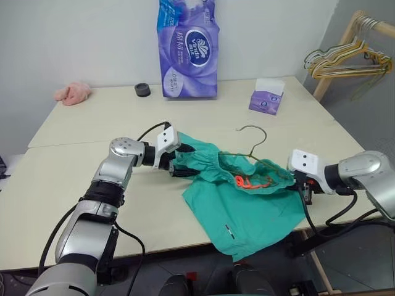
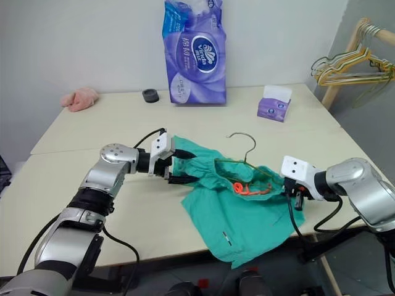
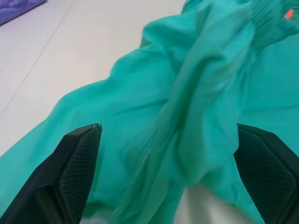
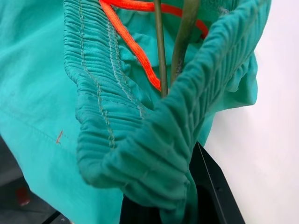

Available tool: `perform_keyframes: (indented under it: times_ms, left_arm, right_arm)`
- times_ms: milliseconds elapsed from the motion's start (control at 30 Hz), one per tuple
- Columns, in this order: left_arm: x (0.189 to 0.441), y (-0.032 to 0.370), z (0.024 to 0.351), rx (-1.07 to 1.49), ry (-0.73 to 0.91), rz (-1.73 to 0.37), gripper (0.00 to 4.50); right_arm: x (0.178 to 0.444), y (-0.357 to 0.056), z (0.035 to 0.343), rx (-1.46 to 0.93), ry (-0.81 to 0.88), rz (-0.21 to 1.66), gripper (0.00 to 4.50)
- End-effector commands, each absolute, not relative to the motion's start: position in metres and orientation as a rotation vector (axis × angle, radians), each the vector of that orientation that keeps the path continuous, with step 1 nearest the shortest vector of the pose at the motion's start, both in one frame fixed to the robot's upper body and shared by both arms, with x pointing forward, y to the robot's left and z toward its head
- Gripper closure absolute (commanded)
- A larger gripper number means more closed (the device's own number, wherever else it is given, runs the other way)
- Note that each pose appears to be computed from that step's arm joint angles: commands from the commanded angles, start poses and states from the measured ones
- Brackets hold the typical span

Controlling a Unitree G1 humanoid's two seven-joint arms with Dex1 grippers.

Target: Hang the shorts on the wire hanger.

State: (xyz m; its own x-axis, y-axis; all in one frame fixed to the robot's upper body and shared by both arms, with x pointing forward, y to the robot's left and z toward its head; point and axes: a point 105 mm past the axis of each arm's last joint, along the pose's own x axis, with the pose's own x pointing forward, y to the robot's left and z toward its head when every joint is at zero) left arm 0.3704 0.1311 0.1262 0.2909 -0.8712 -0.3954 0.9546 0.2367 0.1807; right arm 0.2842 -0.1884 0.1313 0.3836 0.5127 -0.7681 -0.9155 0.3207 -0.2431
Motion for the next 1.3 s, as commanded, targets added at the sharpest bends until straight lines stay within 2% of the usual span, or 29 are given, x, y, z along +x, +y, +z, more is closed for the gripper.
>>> perform_keyframes:
  times_ms: [33, 100, 300, 500, 533, 800, 967, 1067, 1300]
  left_arm:
    - [0.373, 0.129, 0.139, 0.434, 0.193, -1.284, 0.19]
    - [0.373, 0.128, 0.136, 0.43, 0.206, -1.288, 0.62]
    - [0.375, 0.124, 0.126, 0.47, 0.199, -1.289, 2.46]
    - [0.387, 0.137, 0.128, 0.475, 0.186, -1.198, 4.3]
    - [0.388, 0.138, 0.128, 0.476, 0.188, -1.19, 4.46]
    - [0.391, 0.142, 0.125, 0.477, 0.185, -1.164, 4.46]
    - [0.403, 0.14, 0.143, 0.3, 0.136, -1.087, 4.46]
    - [0.401, 0.137, 0.145, 0.258, 0.144, -1.11, 4.46]
    - [0.378, 0.139, 0.113, 0.403, 0.259, -1.22, 4.46]
  right_arm:
    - [0.285, -0.187, 0.148, -0.774, 0.588, 1.018, 4.5]
    - [0.284, -0.187, 0.148, -0.773, 0.587, 1.019, 4.5]
    - [0.279, -0.187, 0.148, -0.771, 0.594, 1.026, 4.5]
    - [0.276, -0.193, 0.15, -0.764, 0.607, 1.016, 4.5]
    - [0.275, -0.193, 0.151, -0.763, 0.608, 1.016, 4.5]
    - [0.271, -0.193, 0.151, -0.769, 0.62, 1.032, 4.5]
    - [0.265, -0.198, 0.147, -0.781, 0.649, 1.037, 4.5]
    - [0.266, -0.196, 0.147, -0.774, 0.634, 1.03, 4.5]
    - [0.272, -0.19, 0.154, -0.739, 0.587, 1.017, 4.5]
